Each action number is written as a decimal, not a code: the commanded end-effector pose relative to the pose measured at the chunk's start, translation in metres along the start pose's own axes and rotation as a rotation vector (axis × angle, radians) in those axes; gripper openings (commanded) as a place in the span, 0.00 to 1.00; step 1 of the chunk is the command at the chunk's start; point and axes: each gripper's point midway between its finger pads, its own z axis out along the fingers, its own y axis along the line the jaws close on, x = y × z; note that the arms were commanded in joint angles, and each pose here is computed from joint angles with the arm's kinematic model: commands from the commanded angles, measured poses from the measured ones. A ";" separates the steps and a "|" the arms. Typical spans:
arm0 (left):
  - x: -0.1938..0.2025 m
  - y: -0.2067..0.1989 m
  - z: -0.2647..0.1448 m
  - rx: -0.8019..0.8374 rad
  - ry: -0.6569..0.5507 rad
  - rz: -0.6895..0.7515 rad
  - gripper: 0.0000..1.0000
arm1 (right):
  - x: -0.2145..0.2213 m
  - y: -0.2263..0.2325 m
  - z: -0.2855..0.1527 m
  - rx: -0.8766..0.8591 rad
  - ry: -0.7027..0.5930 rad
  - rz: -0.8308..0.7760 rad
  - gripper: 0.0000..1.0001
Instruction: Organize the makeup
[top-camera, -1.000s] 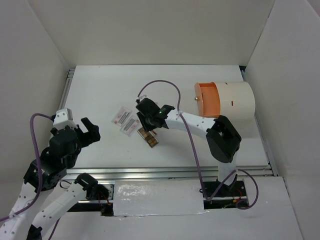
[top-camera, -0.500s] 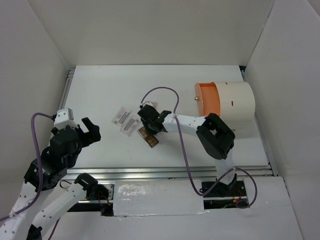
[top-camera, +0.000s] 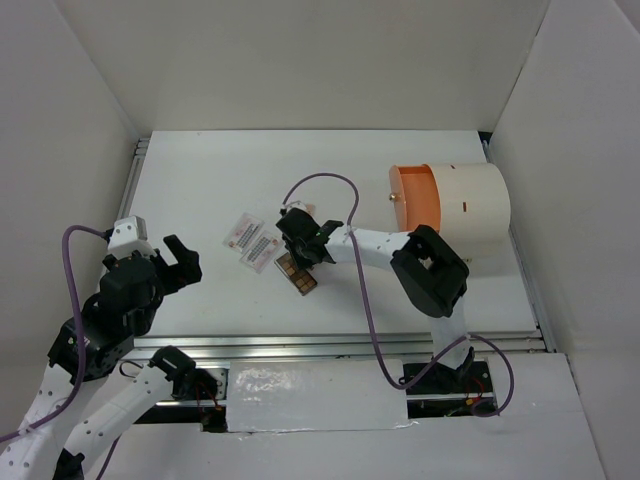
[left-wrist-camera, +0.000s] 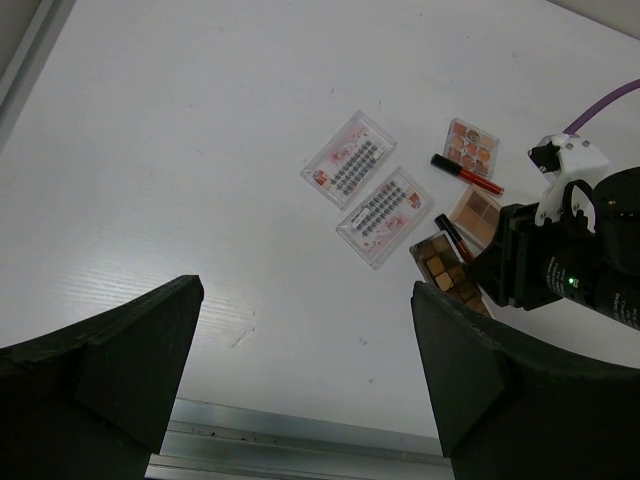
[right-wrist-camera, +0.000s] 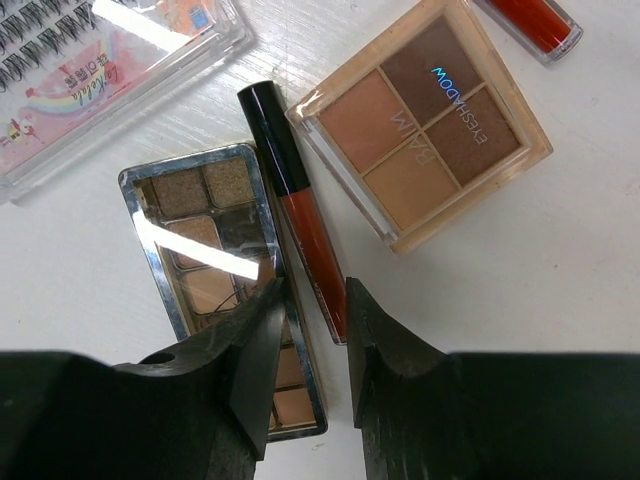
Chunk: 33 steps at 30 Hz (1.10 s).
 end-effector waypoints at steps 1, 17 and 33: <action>-0.009 -0.005 0.000 0.020 -0.030 -0.010 0.99 | 0.007 -0.002 0.013 0.005 0.019 0.002 0.38; -0.008 -0.005 0.001 0.021 -0.027 -0.008 0.99 | 0.011 -0.014 0.015 0.019 0.042 0.072 0.38; -0.008 -0.005 0.000 0.022 -0.029 -0.009 0.99 | 0.027 -0.026 0.015 0.017 0.089 0.038 0.33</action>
